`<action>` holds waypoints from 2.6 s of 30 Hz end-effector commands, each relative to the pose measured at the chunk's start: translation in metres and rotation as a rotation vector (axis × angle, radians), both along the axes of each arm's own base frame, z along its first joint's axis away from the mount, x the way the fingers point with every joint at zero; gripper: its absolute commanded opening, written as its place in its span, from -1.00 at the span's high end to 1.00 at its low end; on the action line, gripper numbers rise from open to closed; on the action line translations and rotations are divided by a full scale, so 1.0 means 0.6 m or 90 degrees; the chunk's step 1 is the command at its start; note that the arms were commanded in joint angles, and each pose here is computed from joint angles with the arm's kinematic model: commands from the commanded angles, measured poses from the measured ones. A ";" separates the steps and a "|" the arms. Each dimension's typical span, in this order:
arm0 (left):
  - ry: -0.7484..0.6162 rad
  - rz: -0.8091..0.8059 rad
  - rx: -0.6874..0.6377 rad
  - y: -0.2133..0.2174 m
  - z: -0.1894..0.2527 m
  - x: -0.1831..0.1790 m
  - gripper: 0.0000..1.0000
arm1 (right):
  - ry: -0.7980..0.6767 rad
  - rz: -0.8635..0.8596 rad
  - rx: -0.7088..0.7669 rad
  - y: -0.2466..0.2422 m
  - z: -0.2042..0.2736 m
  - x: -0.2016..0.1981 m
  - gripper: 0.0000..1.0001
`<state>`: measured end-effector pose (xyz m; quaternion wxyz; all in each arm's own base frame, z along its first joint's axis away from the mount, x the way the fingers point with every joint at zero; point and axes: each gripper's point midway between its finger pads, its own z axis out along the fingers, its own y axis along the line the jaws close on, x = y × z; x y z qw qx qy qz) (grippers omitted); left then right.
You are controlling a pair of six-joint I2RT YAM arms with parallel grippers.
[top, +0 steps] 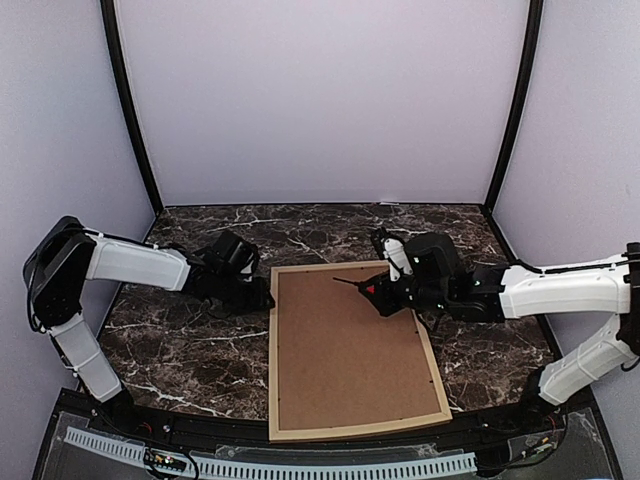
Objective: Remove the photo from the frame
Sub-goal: Release the fastener from the backboard, then rotate the photo frame at the center of the board.
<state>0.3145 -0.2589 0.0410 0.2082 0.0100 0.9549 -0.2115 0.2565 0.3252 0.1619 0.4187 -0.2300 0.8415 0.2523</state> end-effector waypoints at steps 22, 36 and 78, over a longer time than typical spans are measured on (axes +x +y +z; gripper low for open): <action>-0.238 -0.368 0.149 -0.127 0.127 0.096 -0.11 | 0.005 -0.083 0.038 -0.069 0.018 -0.014 1.00; -0.292 -0.582 0.110 -0.237 0.104 0.185 -0.19 | 0.023 -0.095 0.029 -0.088 0.009 -0.026 1.00; -0.052 -0.310 0.254 0.003 -0.072 0.235 0.75 | 0.049 -0.056 0.026 -0.026 0.003 -0.005 1.00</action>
